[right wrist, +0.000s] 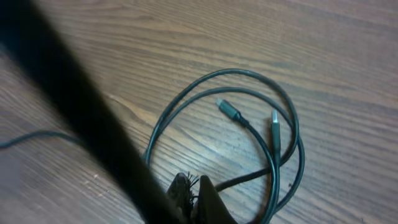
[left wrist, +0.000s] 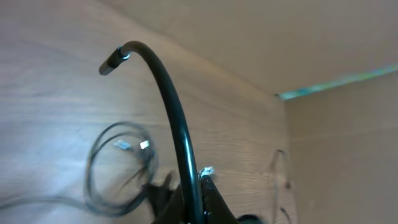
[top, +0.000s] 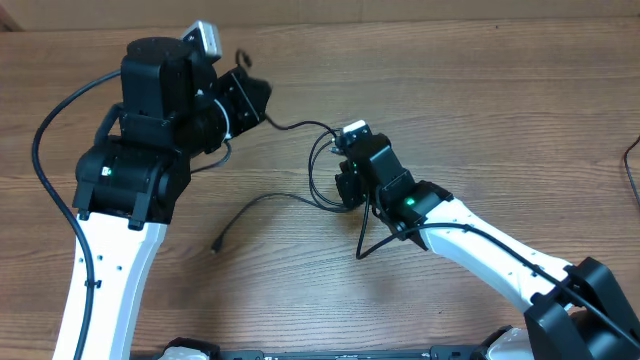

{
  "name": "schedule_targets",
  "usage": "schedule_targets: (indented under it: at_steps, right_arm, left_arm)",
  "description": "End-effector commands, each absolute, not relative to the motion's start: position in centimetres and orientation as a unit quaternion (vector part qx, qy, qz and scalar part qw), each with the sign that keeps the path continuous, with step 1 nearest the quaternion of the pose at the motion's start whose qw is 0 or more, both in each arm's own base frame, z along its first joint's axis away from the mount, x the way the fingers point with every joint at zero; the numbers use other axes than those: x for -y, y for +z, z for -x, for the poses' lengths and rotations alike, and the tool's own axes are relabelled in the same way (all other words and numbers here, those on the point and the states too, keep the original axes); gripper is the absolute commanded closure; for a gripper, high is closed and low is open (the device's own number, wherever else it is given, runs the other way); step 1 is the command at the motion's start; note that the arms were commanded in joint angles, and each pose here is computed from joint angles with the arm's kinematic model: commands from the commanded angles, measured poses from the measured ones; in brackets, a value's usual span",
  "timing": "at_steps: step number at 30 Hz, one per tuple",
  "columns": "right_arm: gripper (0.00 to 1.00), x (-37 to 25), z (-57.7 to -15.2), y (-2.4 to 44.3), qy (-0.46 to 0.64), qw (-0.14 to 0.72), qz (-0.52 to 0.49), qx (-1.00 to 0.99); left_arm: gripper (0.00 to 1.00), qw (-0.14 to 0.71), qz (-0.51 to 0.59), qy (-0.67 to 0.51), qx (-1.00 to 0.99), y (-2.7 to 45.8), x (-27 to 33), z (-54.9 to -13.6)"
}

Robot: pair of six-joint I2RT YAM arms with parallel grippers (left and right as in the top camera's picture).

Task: Untangle cables
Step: 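Pull the right gripper up-right, stretching the cable from the left gripper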

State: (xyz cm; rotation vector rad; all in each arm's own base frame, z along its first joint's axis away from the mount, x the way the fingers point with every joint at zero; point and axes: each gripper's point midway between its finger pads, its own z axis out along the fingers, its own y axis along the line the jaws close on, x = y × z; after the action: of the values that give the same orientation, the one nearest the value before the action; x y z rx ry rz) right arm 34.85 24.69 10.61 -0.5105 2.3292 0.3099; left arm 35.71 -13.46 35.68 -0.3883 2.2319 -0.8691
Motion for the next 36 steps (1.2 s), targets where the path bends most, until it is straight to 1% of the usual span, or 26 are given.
schedule_targets:
  at_steps: [1, 3, 7, 10, 12, 14, 17, 19, 20, 24, 25, 27, 30, 32, 34, 36]
  right_arm:
    - [0.96, -26.5, -35.6, 18.9, 0.199, 0.407, 0.178, -0.873]
    - [0.96, -26.6, -34.9, 22.9, 0.231, 0.412, 0.181, -0.863]
    - [0.96, -25.2, -33.3, 31.9, 0.283, 0.446, 0.185, -0.829]
    - [0.96, -24.0, -31.5, 37.3, 0.335, 0.47, 0.192, -0.793]
    - [0.96, -23.6, -30.1, 38.9, 0.379, 0.461, 0.185, -0.781]
    - [0.96, -22.9, -29.5, 38.7, 0.386, 0.445, 0.177, -0.788]
    - [0.96, -19.9, -31.3, 36.8, 0.315, 0.453, 0.125, -0.824]
    - [0.96, -17.1, -33.1, 36.2, 0.257, 0.476, 0.077, -0.838]
    - [0.96, -16.2, -33.7, 36.4, 0.244, 0.487, 0.063, -0.836]
    - [0.96, -12.6, -35.7, 41.1, 0.238, 0.56, 0.024, -0.793]
    - [0.96, -10.4, -36.3, 43.9, 0.227, 0.598, 0.004, -0.769]
    - [0.96, -7.9, -36.5, 47.3, 0.205, 0.641, -0.006, -0.739]
    - [0.96, -5.7, -35.8, 52.1, 0.175, 0.697, 0.009, -0.695]
    - [0.96, -5.3, -35.3, 53.8, 0.178, 0.712, 0.016, -0.679]
    - [0.96, -5.4, -35.1, 54.2, 0.183, 0.714, 0.023, -0.675]
    - [0.96, -5.4, -35.2, 53.7, 0.183, 0.706, 0.02, -0.684]
  left_arm:
    - [0.96, 0.362, 0.194, -0.265, -0.872, 34.7, 10.4, -35.6]
    - [0.96, 0.35, 0.217, -0.22, -0.884, 32.9, 9.0, -35.5]
    - [0.95, 0.314, 0.232, -0.183, -0.902, 30.0, 8.4, -35.5]
    - [0.84, 0.286, 0.232, -0.182, -0.912, 28.3, 8.9, -36.1]
    - [0.82, 0.262, 0.229, -0.187, -0.918, 26.9, 9.6, -36.5]
    - [0.8, 0.241, 0.227, -0.193, -0.924, 25.7, 10.2, -36.9]
    - [0.74, 0.207, 0.224, -0.2, -0.931, 23.8, 11.1, -37.4]
    - [0.65, 0.187, 0.223, -0.203, -0.935, 22.7, 11.5, -37.6]
    - [0.6, 0.178, 0.223, -0.203, -0.937, 22.2, 11.7, -37.7]
    - [0.39, 0.15, 0.228, -0.19, -0.943, 20.4, 11.7, -37.6]
    - [0.32, 0.139, 0.23, -0.185, -0.945, 19.7, 11.7, -37.6]
    - [0.27, 0.129, 0.231, -0.182, -0.947, 19.1, 11.7, -37.5]
    - [0.25, 0.118, 0.229, -0.179, -0.95, 18.5, 12.0, -37.3]
    - [0.27, 0.109, 0.216, -0.187, -0.952, 18.2, 12.9, -37.2]
    - [0.28, 0.102, 0.186, -0.193, -0.958, 17.8, 14.2, -37.0]
    - [0.28, 0.091, 0.162, -0.188, -0.964, 16.9, 15.4, -36.7]
